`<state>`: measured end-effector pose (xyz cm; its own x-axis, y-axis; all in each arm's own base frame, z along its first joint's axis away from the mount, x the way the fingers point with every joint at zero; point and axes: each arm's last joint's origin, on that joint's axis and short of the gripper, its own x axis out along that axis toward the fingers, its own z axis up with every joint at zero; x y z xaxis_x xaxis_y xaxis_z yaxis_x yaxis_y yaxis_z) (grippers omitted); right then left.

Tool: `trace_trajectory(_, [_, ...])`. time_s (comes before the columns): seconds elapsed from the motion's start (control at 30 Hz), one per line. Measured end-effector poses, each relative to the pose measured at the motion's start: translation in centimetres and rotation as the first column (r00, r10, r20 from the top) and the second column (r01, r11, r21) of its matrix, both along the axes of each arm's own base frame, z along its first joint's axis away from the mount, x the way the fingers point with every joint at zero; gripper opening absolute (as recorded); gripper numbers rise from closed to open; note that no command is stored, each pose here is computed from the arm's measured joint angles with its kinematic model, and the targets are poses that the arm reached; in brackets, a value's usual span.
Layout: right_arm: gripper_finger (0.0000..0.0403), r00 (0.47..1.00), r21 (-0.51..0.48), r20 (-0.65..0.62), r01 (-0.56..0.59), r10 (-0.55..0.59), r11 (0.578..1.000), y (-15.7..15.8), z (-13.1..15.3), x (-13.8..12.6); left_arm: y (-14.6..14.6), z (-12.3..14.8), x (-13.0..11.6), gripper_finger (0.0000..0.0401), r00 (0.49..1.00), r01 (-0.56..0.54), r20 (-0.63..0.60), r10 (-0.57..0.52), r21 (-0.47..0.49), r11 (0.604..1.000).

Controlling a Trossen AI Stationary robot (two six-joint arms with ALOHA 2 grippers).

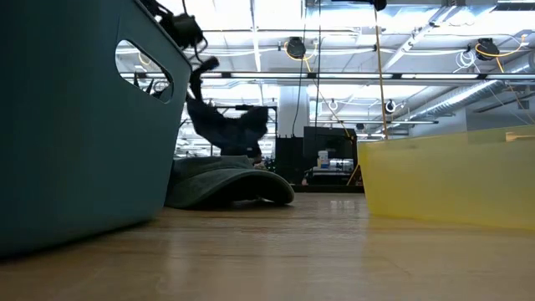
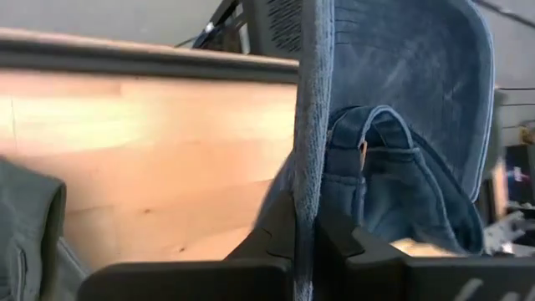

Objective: Pick & Place hat
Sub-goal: Put the blue cap into the blue bin

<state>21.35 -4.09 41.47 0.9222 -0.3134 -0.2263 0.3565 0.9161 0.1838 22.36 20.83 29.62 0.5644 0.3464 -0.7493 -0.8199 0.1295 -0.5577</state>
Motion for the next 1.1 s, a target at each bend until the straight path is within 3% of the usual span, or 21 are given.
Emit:
trace_trajectory(0.23, [0.0287,0.993,-0.014,0.117,0.002,-0.001,1.000,0.0,1.1,0.2,-2.2,2.9,-0.8,0.0010,0.994,0.100,0.031,-0.105,0.144,0.985])
trace_trajectory(0.57, [0.0278,0.966,0.136,0.255,0.005,-0.040,0.991,0.0,2.0,0.3,-4.8,6.3,-1.0,0.0010,0.963,0.197,0.107,-0.249,0.358,0.913])
trace_trajectory(0.83, [0.0279,0.961,0.182,0.273,0.001,-0.052,0.983,-0.2,1.6,1.5,-6.5,8.8,-0.8,0.0010,0.935,0.154,0.202,-0.290,0.508,0.848])
trace_trajectory(1.1, [0.0275,0.969,0.093,0.245,0.011,-0.033,0.996,-0.8,0.2,4.8,-8.5,9.8,0.2,0.0010,0.929,0.106,0.230,-0.290,0.586,0.803])
